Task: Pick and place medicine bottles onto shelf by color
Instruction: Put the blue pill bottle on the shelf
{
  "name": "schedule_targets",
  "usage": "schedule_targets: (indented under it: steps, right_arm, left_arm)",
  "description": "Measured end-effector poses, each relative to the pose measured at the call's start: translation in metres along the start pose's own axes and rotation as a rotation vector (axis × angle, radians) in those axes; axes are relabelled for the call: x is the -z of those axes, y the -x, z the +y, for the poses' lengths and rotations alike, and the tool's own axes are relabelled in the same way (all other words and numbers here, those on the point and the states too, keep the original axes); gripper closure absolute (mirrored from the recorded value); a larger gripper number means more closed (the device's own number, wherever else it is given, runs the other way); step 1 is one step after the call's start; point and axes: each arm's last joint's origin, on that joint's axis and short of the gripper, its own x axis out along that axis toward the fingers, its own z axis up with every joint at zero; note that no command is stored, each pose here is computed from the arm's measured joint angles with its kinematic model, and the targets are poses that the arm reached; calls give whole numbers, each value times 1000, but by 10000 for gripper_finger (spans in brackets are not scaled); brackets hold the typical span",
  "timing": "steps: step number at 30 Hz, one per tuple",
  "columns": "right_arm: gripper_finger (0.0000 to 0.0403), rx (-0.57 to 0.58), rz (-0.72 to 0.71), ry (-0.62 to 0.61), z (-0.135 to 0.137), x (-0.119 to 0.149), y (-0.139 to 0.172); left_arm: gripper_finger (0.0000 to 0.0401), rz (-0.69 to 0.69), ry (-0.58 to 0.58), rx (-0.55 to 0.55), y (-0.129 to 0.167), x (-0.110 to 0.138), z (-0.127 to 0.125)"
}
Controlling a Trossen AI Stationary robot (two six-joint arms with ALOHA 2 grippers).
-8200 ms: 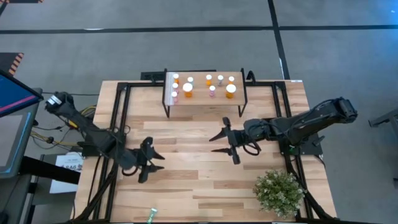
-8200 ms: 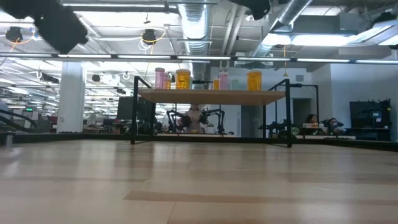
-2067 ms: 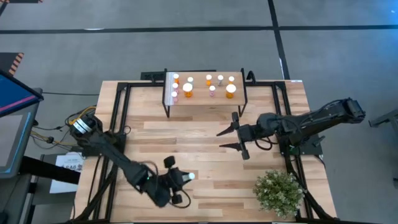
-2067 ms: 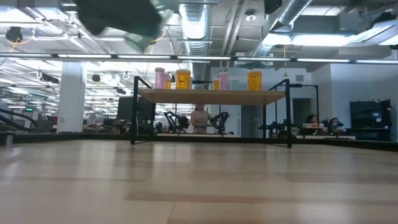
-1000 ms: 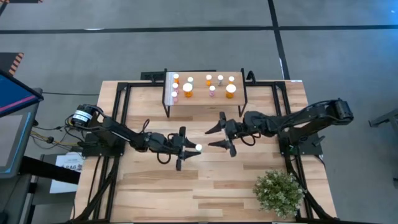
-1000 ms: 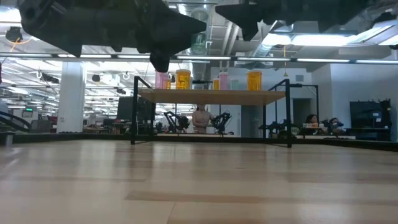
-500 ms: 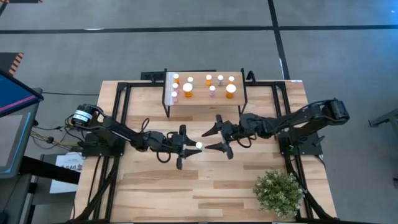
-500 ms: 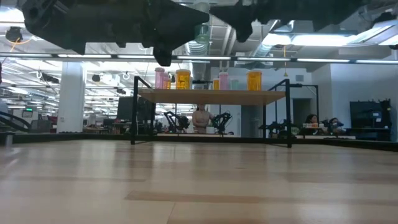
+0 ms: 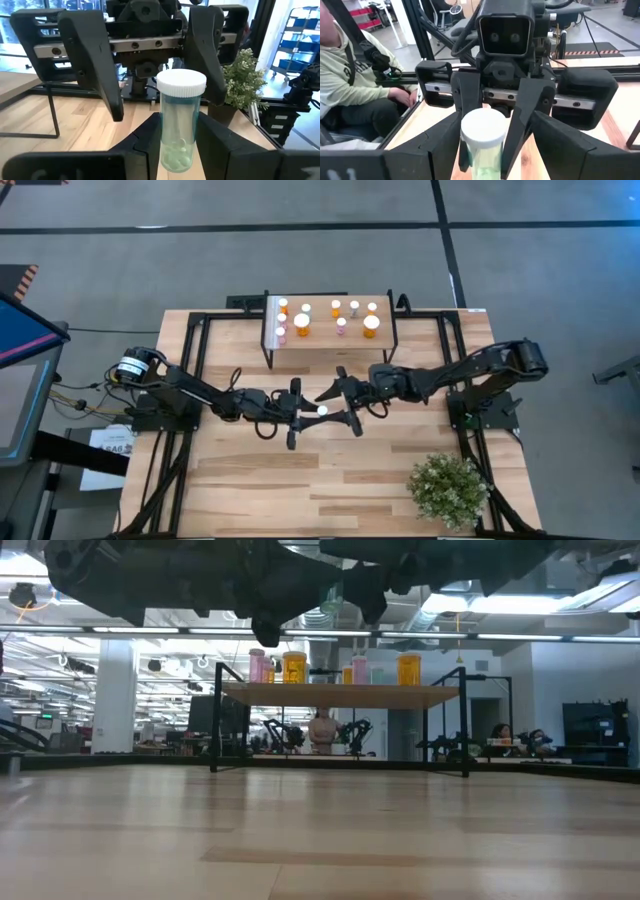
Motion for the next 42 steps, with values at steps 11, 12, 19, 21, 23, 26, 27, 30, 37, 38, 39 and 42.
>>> schedule_targets:
  steps: [11, 12, 19, 21, 23, 26, 27, 30, 37, 38, 39, 42]
  right_arm:
    - [141, -8, -5, -12, 2, -2, 2]
    - [144, -8, -4, -12, 2, -2, 2]
    - [203, -9, -5, -11, 2, -2, 2]
    - [222, -12, -2, -12, 2, -2, 2]
    - [239, -29, 2, -12, 2, -2, 2]
    - [259, -39, 3, -12, 2, -2, 2]
    - [263, -40, 4, -12, 2, -2, 2]
    - [271, -43, 2, -11, 2, -2, 2]
    - [266, -43, 1, -12, 3, -2, 2]
    - [266, -43, 2, -11, 3, -2, 2]
    - [267, -43, 3, -10, 3, -2, 2]
    - [270, -42, 11, -11, 2, -1, 2]
  left_arm:
    - [309, -1, 7, 1, 0, 0, 0]
    - [309, -1, 7, 1, 0, 0, 0]
    - [309, -2, 12, 0, 0, 0, 0]
    - [309, -1, 12, 0, 0, 0, 0]
    - [309, -2, 15, 1, 0, 0, 0]
    - [309, -2, 15, 1, 0, 0, 0]
    - [309, -2, 15, 1, 0, 0, 0]
    - [309, -9, 18, 1, 0, -1, 0]
    - [299, -13, 46, 3, 0, -1, -1]
    - [294, -14, 48, 4, 0, -1, -1]
    - [288, -15, 51, 4, 0, -1, -1]
    - [269, -24, 52, 4, 0, -3, -1]
